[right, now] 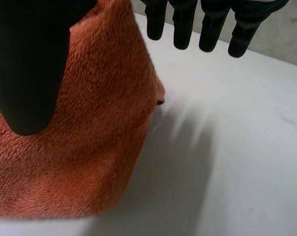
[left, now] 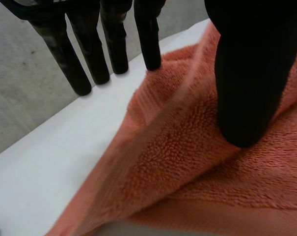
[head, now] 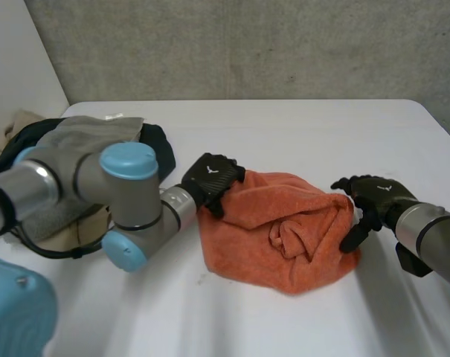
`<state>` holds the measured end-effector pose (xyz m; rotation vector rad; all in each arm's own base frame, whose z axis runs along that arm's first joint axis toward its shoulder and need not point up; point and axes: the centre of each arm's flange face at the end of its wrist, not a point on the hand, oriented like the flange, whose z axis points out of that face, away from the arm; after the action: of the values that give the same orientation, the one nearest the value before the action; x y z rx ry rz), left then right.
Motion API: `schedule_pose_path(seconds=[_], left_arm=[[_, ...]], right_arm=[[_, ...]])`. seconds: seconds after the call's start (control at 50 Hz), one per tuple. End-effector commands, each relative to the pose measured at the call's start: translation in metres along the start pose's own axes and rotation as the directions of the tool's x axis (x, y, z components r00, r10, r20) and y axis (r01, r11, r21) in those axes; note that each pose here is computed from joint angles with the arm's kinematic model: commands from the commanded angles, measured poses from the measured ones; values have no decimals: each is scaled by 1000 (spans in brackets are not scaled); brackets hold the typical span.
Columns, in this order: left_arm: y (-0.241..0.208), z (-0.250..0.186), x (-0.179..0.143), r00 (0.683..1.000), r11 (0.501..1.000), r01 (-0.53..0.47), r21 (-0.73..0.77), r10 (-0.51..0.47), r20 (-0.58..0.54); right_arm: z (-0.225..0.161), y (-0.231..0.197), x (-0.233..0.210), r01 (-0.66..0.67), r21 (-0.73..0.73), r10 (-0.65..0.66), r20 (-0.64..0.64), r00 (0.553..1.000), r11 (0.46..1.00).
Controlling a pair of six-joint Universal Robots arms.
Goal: Fold the laundry.
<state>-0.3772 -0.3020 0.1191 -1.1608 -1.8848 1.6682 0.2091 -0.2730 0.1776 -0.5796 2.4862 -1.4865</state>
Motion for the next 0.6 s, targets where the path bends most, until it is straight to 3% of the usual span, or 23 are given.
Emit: schedule_pose_path(seconds=[0.02, 0.1, 0.16, 0.24, 0.26, 0.28, 0.32, 0.34, 0.42, 0.48, 0.52, 0.56, 0.6], left_arm=[[2, 21, 4, 1000, 999, -20, 45, 20, 5], [-27, 29, -13, 996, 988, -53, 143, 43, 72], [-78, 33, -38, 980, 945, -119, 304, 62, 192], [-159, 18, -84, 926, 808, -250, 533, 40, 374], [-174, 12, -95, 912, 772, -282, 569, 31, 409], [-201, -2, -114, 884, 699, -343, 627, 15, 467], [-223, -16, -129, 862, 634, -390, 668, -5, 507], [-241, -28, -135, 845, 576, -428, 697, -19, 535], [-264, -45, -140, 828, 502, -473, 725, -30, 561], [-261, -45, -135, 839, 521, -458, 720, -12, 543], [-247, -43, -130, 855, 572, -432, 697, 14, 519], [-232, -43, -123, 870, 626, -401, 669, 31, 493], [-199, -41, -113, 887, 721, -350, 598, 51, 458]], right_arm=[[15, 8, 1, -48, 3, 48, 0, 999, 999], [33, 2, 4, -43, 27, 43, -2, 999, 999], [48, -24, 8, -8, 105, 10, -18, 1000, 994], [50, -86, 21, 73, 320, -33, -127, 991, 945], [43, -118, 29, 108, 439, -24, -193, 981, 892], [36, -135, 31, 139, 500, -28, -223, 974, 855], [17, -167, 28, 184, 619, -23, -259, 966, 763], [-2, -192, 29, 238, 705, -23, -300, 954, 668], [-33, -221, 15, 352, 802, -70, -365, 928, 482], [-36, -216, -9, 374, 808, -154, -342, 927, 456], [-35, -204, -26, 396, 784, -224, -327, 918, 478], [-29, -187, -32, 411, 731, -272, -309, 911, 545], [-18, -158, -36, 418, 631, -330, -259, 907, 653]])
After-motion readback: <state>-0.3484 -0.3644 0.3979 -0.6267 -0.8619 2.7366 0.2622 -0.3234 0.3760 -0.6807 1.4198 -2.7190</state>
